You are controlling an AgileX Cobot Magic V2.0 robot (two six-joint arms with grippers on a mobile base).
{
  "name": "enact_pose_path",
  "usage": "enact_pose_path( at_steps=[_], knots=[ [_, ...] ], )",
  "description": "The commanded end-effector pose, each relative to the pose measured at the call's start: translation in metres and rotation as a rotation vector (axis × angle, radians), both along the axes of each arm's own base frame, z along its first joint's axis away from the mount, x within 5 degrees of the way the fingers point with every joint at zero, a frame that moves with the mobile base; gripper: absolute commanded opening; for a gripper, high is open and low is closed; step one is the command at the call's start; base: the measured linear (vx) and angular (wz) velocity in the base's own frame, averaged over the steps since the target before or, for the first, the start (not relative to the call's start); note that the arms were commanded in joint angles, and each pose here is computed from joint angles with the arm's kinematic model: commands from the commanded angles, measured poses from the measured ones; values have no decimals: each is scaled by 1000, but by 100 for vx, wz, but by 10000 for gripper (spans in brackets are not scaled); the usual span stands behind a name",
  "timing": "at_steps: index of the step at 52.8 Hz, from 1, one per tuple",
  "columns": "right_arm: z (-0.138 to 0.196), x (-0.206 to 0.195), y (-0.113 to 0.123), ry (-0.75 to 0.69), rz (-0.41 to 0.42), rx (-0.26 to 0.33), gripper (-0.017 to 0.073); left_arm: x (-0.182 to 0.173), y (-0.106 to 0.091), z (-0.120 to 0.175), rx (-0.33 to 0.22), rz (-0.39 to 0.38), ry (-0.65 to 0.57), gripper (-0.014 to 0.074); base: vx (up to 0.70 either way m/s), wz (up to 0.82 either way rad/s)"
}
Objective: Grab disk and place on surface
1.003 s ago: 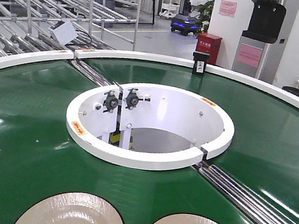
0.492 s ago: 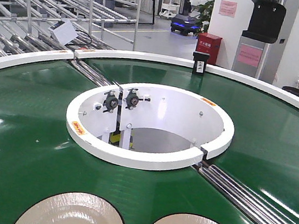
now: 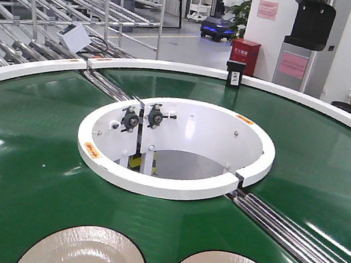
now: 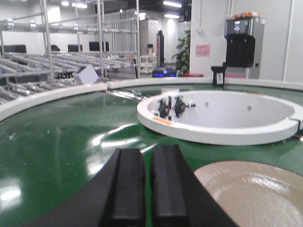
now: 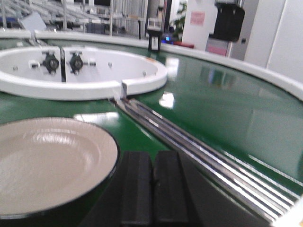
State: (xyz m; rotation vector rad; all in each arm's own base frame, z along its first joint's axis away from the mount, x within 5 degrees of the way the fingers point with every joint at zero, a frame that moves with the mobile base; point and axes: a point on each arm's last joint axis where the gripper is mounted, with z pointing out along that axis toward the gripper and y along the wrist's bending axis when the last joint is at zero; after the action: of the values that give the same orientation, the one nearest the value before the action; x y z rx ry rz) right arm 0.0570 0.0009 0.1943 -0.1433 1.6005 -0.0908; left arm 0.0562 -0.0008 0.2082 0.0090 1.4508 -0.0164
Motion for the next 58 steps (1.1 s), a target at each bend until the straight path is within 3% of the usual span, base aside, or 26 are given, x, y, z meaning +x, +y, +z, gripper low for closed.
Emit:
enact_pose_path(
  at_steps=[1, 8, 14, 25, 31, 37, 47, 58],
  knots=[
    [12, -1, 3, -156, 31, -16, -8, -3, 1, 22, -20, 5, -159, 218, 0, 0],
    [30, -5, 6, -316, 73, 34, -8, -7, 1, 39, -22, 6, -241, 218, 0, 0],
    [51, -7, 4, -304, 60, 108, -8, -17, 1, 73, -23, 2, -296, 218, 0, 0],
    [129, -6, 0, -245, 7, 114, -8, -29, 0, 163, -17, -8, -296, 218, 0, 0],
    [159, 10, 1, -227, 6, 114, -8, -13, 0, 187, -15, -11, -223, 218, 0, 0],
    [165, 36, 2, -147, 2, 110, -5, 15, -1, 185, -13, -11, -122, 218, 0, 0],
    [145, 72, 3, 33, -12, 108, 0, 59, -2, 159, -9, -15, 154, 230, 0, 0],
    [126, 96, 4, 181, -27, 100, 58, 95, -3, 132, -6, -18, 381, 358, 0, 0]
  ],
)
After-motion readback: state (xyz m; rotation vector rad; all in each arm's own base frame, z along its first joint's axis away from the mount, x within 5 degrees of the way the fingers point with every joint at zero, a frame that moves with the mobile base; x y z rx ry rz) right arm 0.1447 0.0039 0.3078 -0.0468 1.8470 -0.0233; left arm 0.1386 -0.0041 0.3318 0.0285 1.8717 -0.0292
